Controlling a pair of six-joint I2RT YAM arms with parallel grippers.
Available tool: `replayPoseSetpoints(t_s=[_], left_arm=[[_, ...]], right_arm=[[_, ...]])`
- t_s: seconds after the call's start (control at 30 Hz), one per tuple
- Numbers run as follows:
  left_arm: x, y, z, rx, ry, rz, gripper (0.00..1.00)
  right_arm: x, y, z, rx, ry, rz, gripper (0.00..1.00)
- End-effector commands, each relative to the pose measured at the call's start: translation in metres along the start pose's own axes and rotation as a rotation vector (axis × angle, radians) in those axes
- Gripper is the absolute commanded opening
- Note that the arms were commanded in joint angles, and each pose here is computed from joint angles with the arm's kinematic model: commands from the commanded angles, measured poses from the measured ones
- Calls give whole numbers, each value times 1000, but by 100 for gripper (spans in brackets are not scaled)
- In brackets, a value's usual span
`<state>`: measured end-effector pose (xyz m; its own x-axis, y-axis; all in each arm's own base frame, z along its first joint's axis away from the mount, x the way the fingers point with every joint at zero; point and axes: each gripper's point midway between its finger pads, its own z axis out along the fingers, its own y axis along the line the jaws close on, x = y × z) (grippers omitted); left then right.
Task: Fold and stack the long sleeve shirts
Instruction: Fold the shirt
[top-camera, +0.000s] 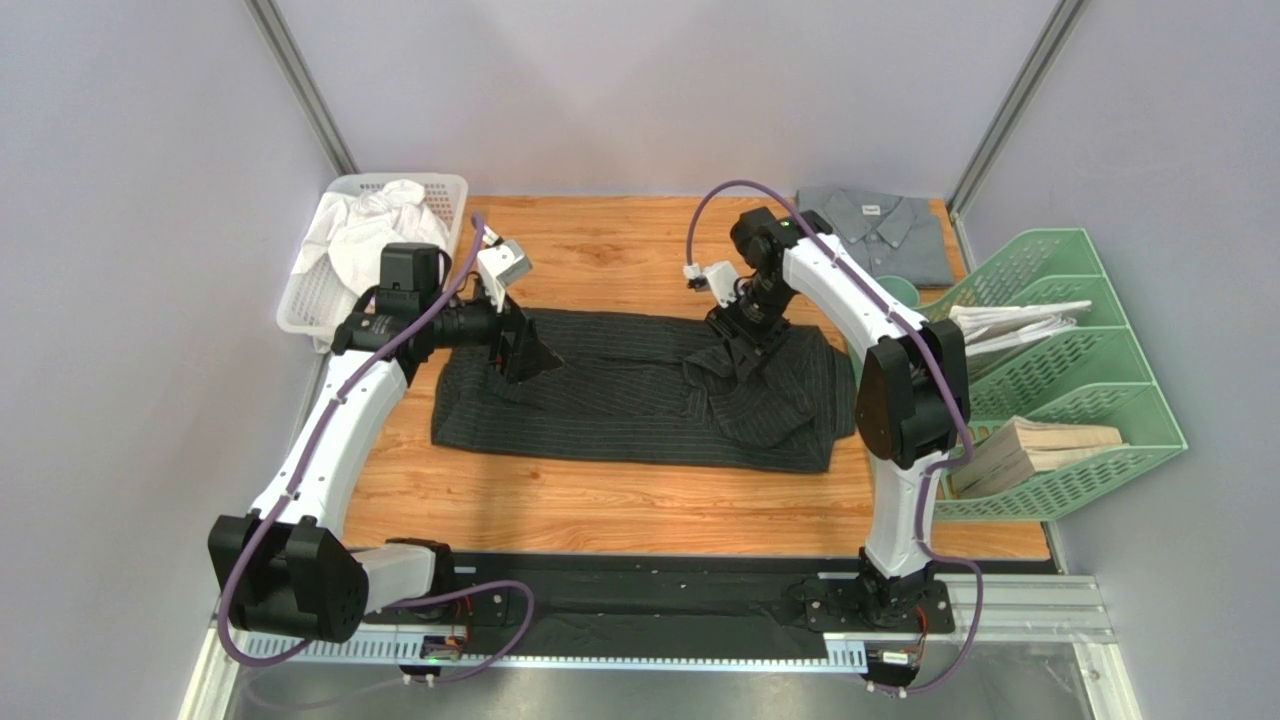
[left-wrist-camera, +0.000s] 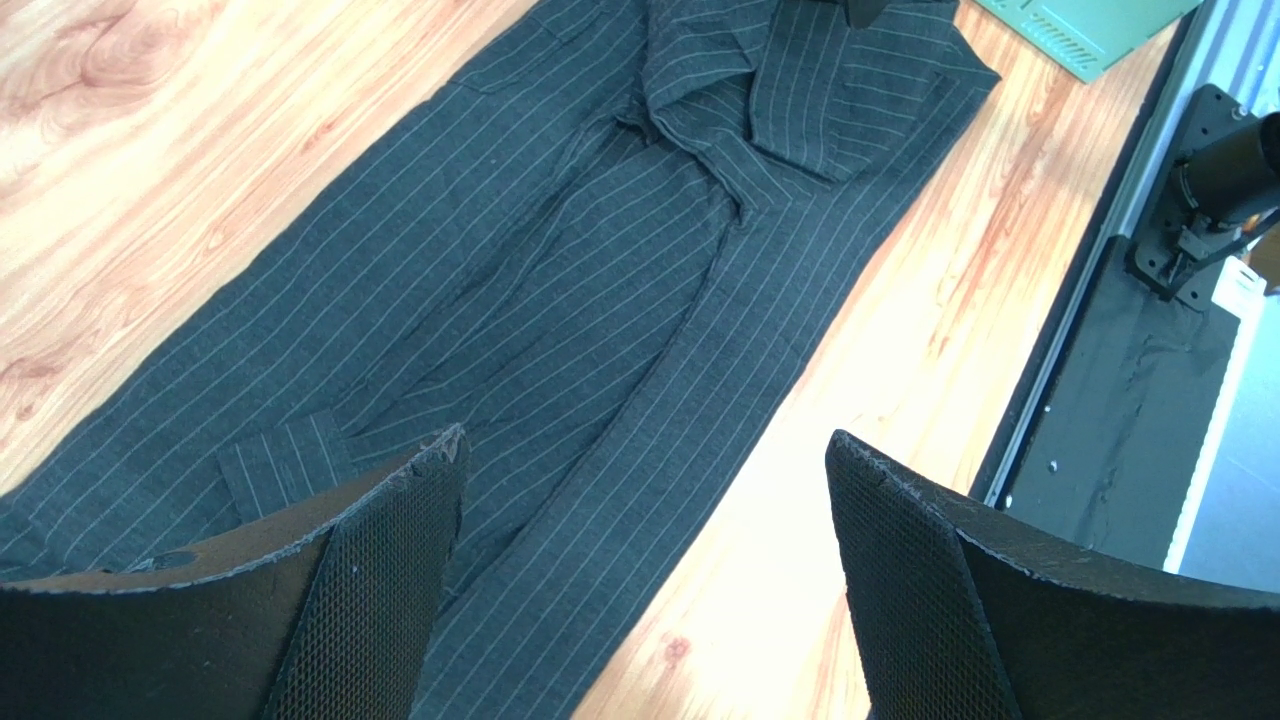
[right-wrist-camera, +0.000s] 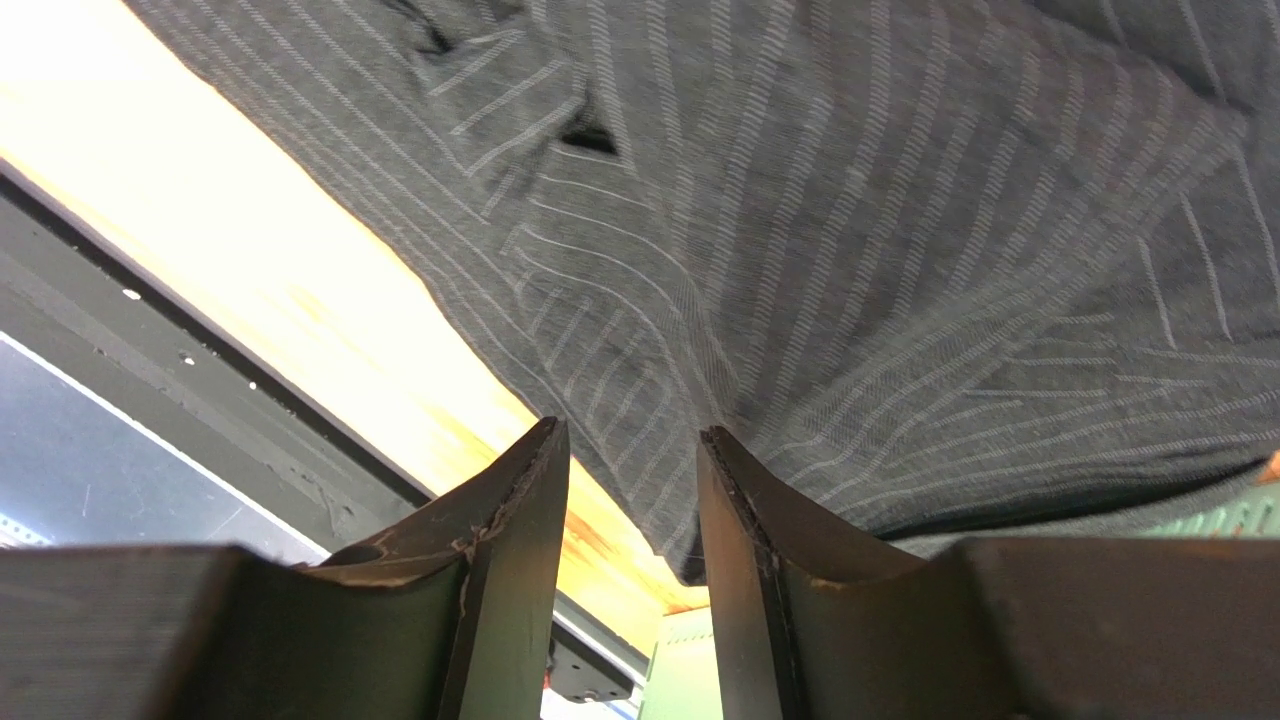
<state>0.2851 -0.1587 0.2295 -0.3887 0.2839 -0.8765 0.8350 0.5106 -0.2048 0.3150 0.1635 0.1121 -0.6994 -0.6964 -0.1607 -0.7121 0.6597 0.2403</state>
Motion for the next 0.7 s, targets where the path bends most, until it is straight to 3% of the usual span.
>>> replayPoseSetpoints(t_s=[0.0, 0.37, 0.67], left_arm=[[-13, -3, -5, 8, -29, 69, 93], [-17, 0, -5, 4, -27, 70, 93], [-18, 1, -3, 4, -30, 62, 93]], right_arm=[[21, 36, -18, -45, 77, -13, 42], [27, -22, 2, 225, 150, -9, 52], [26, -31, 22, 239, 167, -6, 57]])
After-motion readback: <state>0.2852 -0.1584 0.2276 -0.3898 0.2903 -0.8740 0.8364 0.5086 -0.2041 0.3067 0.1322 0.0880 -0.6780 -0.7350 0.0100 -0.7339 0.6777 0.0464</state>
